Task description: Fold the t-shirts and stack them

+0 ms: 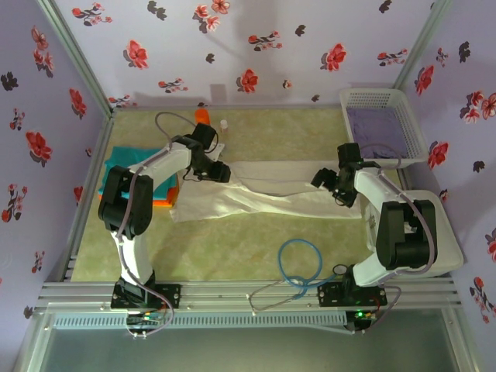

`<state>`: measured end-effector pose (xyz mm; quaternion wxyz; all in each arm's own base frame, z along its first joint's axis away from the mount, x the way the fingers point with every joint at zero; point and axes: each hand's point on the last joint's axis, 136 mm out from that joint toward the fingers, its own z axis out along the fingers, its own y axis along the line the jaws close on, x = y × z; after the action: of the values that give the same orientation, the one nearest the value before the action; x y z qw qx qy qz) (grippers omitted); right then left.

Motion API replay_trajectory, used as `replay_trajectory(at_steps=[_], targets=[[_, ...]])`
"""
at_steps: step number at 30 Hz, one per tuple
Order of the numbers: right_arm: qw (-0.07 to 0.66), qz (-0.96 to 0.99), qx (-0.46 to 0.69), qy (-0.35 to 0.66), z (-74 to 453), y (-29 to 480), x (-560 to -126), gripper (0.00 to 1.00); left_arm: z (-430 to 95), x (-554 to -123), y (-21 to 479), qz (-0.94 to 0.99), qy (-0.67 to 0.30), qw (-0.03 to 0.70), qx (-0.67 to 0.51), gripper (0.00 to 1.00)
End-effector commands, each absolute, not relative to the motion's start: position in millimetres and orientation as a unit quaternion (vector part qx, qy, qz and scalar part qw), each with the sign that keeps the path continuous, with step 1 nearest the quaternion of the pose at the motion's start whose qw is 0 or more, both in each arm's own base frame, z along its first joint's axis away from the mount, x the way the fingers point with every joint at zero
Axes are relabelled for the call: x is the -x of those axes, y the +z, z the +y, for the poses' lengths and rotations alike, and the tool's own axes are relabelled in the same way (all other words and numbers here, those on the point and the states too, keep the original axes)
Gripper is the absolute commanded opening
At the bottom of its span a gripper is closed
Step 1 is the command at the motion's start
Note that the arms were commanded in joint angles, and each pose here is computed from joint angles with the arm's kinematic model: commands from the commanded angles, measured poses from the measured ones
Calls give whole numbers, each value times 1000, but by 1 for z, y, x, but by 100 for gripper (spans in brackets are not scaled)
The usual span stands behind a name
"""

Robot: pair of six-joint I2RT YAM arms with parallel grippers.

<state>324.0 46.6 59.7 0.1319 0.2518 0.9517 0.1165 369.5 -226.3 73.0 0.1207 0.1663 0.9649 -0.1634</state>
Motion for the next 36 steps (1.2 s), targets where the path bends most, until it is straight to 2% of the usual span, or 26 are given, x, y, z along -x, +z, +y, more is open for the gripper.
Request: replay_trajectory(at_steps=[1,6,16,21,24,26,36], targets=[[129,953,-247,116,45,61,-320,96,-228,-365,73,957,-160,122,-211,49],[129,953,-248,118,46,61,-321,96,-229,-365,65,957,-159,115,-215,45],[131,953,-247,114,45,62,-321,96,-234,-367,57,956,-157,108,-222,43],[129,953,-247,115,45,60,-320,96,-237,-370,61,956,-158,113,-222,30],[128,954,-247,115,45,60,-321,96,-237,-374,67,955,-154,122,-221,11],[128,954,-246,115,45,61,-321,96,-238,-378,74,954,-150,128,-226,6],[127,955,-242,115,46,60,-323,95,-258,-399,85,945,-89,128,-287,5]])
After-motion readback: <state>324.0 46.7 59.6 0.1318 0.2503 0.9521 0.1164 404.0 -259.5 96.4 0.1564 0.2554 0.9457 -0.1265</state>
